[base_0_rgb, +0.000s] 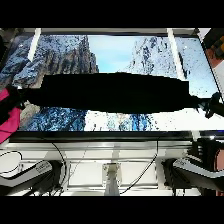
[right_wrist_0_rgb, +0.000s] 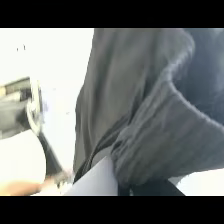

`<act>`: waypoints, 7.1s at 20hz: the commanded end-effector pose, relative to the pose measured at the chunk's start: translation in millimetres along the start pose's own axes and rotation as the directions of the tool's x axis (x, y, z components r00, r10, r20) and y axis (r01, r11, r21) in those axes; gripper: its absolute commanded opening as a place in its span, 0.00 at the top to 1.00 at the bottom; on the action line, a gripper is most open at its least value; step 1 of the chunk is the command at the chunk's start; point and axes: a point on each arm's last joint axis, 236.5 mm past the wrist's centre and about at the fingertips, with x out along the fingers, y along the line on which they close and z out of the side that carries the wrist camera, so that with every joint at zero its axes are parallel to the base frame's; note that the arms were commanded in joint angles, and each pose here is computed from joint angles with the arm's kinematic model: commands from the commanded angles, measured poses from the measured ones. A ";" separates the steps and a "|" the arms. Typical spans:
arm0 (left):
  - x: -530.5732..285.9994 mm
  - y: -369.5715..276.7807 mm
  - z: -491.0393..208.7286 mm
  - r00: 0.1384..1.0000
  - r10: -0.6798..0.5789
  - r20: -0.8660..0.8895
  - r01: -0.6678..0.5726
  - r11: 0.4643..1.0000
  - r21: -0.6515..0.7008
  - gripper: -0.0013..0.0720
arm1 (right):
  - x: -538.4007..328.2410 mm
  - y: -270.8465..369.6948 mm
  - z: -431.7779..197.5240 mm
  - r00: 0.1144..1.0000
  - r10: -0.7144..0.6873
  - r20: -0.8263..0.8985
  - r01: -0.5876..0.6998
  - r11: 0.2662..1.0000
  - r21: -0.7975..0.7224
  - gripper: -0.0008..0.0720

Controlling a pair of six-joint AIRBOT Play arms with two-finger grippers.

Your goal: Fold the clothes and pants, and hang the long-sleeved shirts on hangers.

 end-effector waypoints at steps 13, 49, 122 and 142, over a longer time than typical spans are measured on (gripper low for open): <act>151.5 -1.6 46.2 0.982 -0.127 0.141 0.160 0.953 -0.259 0.44 | 129.8 77.7 117.7 0.881 -0.011 0.473 -0.024 0.997 0.068 0.62; 185.1 -156.7 -612.8 0.754 -0.129 -0.644 0.311 0.933 0.178 0.98 | 107.6 -90.1 114.2 0.969 -0.226 0.102 0.219 0.973 0.076 0.22; 114.2 -257.6 -328.9 0.678 -0.014 -0.735 0.572 0.638 0.515 0.98 | 234.1 -1.5 -186.2 0.765 -0.300 -0.569 0.035 0.903 -0.429 0.26; 96.7 -66.9 -580.1 0.374 0.461 -0.805 0.445 0.672 0.592 0.98 | 41.9 41.8 -49.8 0.880 -0.287 -0.379 0.091 0.885 -0.457 0.97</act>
